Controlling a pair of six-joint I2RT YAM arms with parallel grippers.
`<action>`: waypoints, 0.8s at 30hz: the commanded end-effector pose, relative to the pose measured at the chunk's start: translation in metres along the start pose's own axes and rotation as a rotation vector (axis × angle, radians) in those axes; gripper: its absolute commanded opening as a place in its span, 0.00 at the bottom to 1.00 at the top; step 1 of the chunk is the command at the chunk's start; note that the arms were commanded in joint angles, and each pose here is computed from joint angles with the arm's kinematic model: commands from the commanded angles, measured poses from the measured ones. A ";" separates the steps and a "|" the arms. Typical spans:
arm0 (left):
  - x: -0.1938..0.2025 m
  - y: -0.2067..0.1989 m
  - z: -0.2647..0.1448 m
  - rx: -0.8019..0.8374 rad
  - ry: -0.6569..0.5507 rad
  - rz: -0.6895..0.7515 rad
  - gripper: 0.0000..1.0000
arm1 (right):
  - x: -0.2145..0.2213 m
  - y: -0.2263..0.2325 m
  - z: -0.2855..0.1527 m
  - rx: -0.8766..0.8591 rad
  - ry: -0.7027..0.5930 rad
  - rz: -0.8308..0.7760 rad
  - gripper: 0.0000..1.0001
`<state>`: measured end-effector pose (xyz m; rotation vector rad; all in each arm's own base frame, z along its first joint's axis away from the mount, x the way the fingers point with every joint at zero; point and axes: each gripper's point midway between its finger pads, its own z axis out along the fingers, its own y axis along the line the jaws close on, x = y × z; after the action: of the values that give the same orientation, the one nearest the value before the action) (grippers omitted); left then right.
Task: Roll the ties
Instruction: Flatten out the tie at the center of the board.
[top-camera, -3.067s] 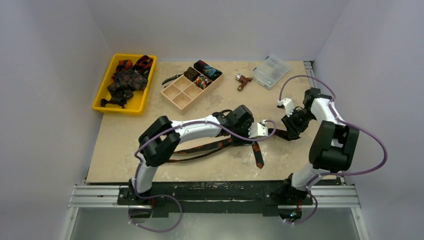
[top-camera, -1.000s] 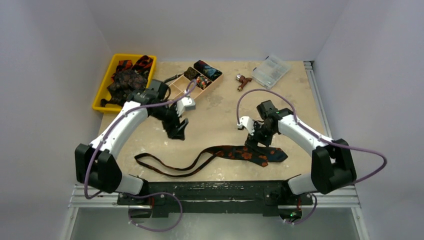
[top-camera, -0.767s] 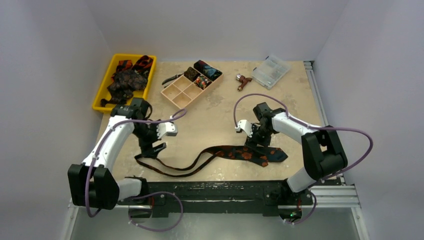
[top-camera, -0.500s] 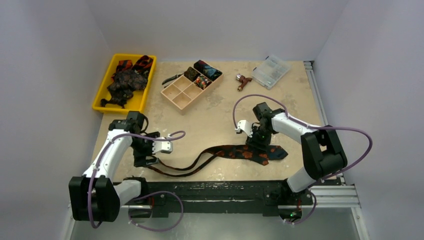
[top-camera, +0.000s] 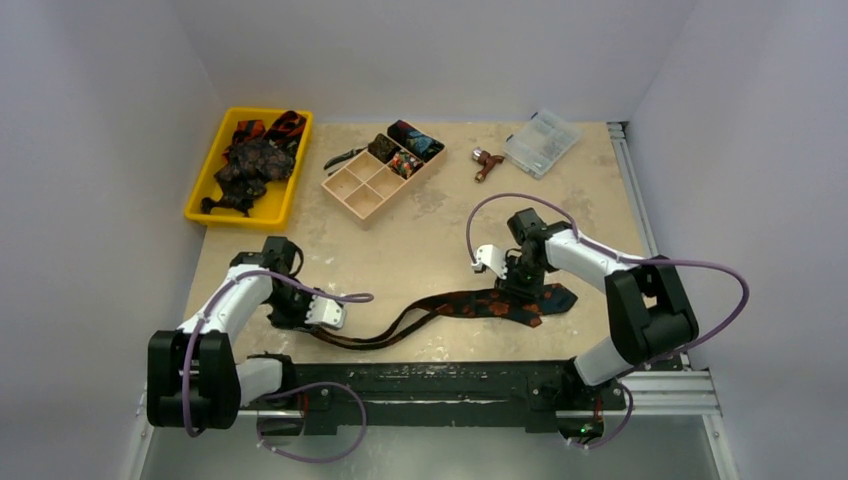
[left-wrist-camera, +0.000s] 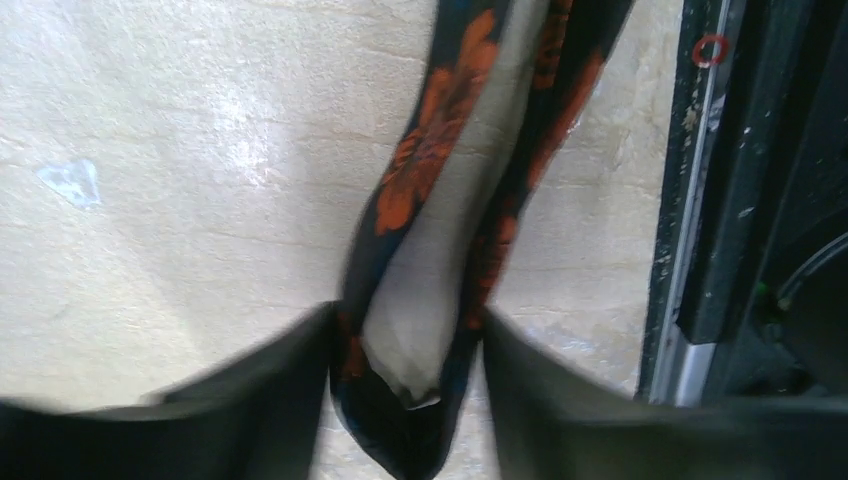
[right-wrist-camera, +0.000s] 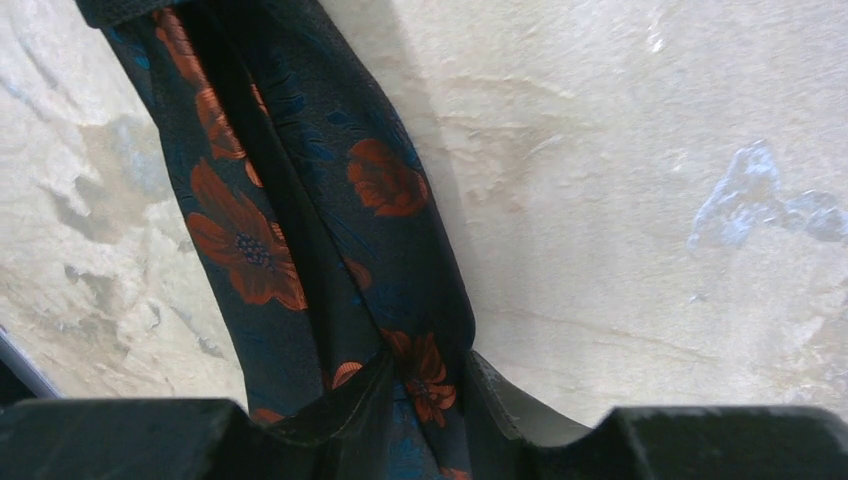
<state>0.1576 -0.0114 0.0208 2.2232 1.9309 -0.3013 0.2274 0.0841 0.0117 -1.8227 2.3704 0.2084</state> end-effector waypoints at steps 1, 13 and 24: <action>-0.007 0.001 -0.007 0.014 -0.029 0.031 0.23 | 0.048 0.047 0.010 -0.158 0.130 -0.001 0.29; -0.021 0.009 -0.042 0.433 -0.084 -0.322 0.00 | 0.107 0.035 -0.002 -0.274 0.266 -0.039 0.05; -0.011 0.061 -0.029 0.380 -0.031 -0.471 0.42 | 0.078 -0.006 -0.012 -0.253 0.216 0.032 0.53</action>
<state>0.2010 -0.0208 0.0345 2.0008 2.4992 -0.9285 0.1675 -0.0013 0.0170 -2.0858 2.7566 0.4664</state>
